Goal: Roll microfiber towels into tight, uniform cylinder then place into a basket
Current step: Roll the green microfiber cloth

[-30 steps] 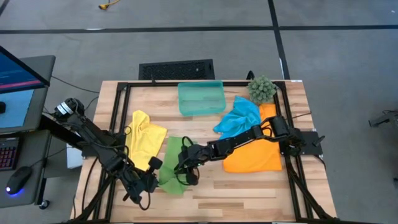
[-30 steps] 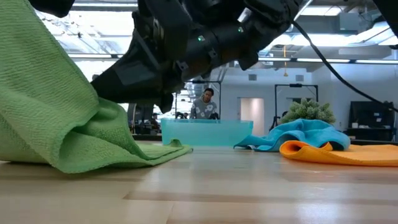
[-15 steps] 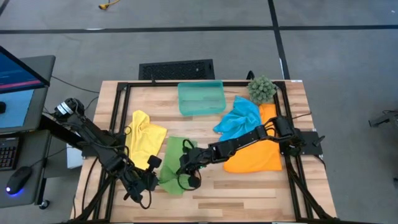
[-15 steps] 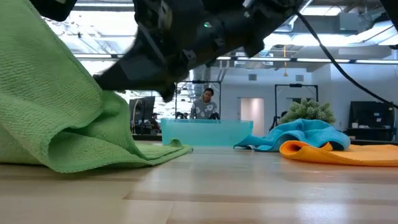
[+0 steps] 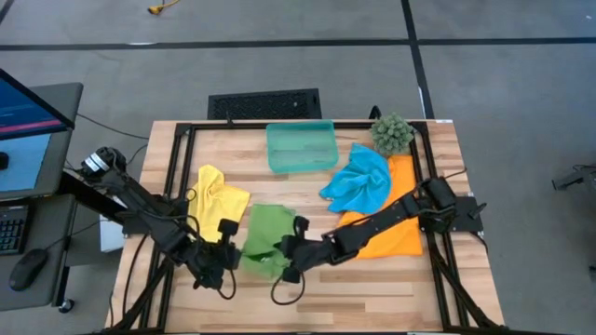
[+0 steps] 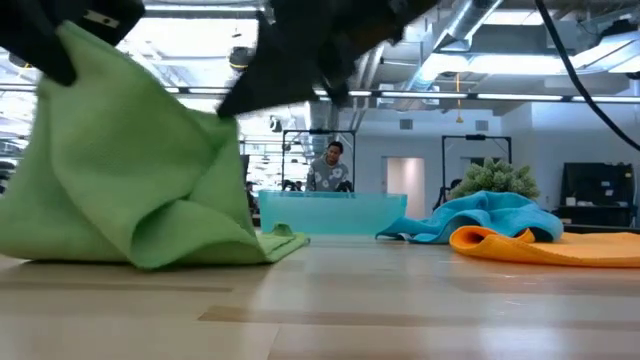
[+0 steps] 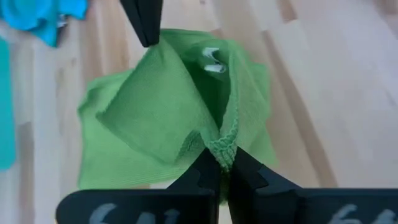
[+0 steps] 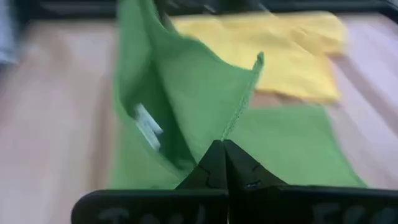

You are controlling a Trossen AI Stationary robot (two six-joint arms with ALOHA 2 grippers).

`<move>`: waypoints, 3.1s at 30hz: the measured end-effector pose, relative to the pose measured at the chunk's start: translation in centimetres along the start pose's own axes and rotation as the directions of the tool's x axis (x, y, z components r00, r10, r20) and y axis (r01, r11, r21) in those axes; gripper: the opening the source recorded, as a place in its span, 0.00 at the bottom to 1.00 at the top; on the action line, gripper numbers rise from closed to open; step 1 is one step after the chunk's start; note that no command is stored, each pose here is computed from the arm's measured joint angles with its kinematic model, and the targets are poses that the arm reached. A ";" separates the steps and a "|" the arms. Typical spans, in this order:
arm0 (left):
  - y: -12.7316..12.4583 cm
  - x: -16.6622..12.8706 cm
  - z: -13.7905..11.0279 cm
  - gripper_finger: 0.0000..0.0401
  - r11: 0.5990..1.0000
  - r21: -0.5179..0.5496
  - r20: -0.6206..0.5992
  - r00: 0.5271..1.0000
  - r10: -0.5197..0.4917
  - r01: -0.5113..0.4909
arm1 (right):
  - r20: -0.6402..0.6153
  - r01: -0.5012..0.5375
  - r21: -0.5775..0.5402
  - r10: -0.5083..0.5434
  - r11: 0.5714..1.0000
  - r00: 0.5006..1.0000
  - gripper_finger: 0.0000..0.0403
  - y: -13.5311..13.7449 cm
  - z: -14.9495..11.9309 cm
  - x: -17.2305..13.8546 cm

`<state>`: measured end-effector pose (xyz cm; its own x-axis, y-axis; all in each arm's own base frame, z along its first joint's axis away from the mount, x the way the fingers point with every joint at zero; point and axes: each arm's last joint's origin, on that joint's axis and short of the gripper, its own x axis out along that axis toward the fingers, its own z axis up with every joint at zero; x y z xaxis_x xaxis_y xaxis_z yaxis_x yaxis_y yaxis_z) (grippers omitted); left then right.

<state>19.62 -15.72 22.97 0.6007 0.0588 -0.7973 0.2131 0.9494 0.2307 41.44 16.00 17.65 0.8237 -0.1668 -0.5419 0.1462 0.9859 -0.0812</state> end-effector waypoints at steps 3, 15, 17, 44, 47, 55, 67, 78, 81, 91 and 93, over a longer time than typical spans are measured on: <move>0.9 0.4 0.2 0.00 0.999 -0.035 -0.008 1.000 0.031 -0.031 | -0.036 0.087 0.085 -0.084 0.993 0.996 0.00 -0.4 -0.4 -0.2; 5.3 2.2 0.9 0.00 0.874 -0.473 -0.068 0.993 0.092 -0.114 | -0.158 0.289 0.262 -0.254 0.921 0.954 0.00 -1.1 -2.5 -0.2; 6.1 2.4 0.9 0.00 0.847 -0.517 -0.081 0.992 0.099 -0.127 | -0.168 0.316 0.278 -0.278 0.907 0.946 0.00 -1.2 -3.0 0.1; 11.9 4.4 -0.4 0.00 0.814 -0.545 -0.187 0.976 0.114 -0.200 | -0.237 0.485 0.393 -0.424 0.781 0.874 0.02 -3.4 -5.2 1.9; 12.1 4.5 -0.5 0.01 0.817 -0.538 -0.192 0.974 0.118 -0.205 | -0.232 0.486 0.330 -0.429 0.810 0.873 0.01 -3.6 -4.7 1.4; 11.3 4.5 0.4 0.07 0.929 -0.357 -0.100 0.993 0.065 -0.097 | -0.259 0.515 0.123 -0.474 0.848 0.842 0.02 -4.6 -3.0 -1.7; 8.6 3.8 2.8 0.07 0.999 0.052 0.144 0.989 -0.017 0.010 | -0.232 0.679 0.032 -0.655 0.734 0.719 0.03 -4.5 -3.7 -6.9; 6.1 1.4 5.1 0.07 0.971 0.209 0.276 0.960 0.052 -0.113 | -0.232 0.700 0.056 -0.673 0.712 0.703 0.03 -4.3 -4.0 -7.5; 7.3 2.0 4.7 0.07 0.981 0.150 0.236 0.968 0.089 -0.127 | -0.231 0.699 0.060 -0.672 0.712 0.704 0.02 -4.3 -4.0 -7.4; 14.4 6.3 0.3 0.07 0.927 -0.317 0.085 0.968 0.237 -0.199 | -0.228 0.691 0.068 -0.663 0.720 0.713 0.02 -4.0 -4.0 -7.5; 15.1 6.8 0.0 0.07 0.914 -0.374 0.087 0.976 0.201 -0.155 | -0.229 0.691 0.065 -0.663 0.720 0.712 0.02 -4.0 -4.0 -7.5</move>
<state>26.91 -0.97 21.08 0.6961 0.2212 -0.6831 -0.1864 0.9744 0.1255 32.45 13.34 18.68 0.3645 -0.7701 -0.5236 0.7102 0.5935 -0.3787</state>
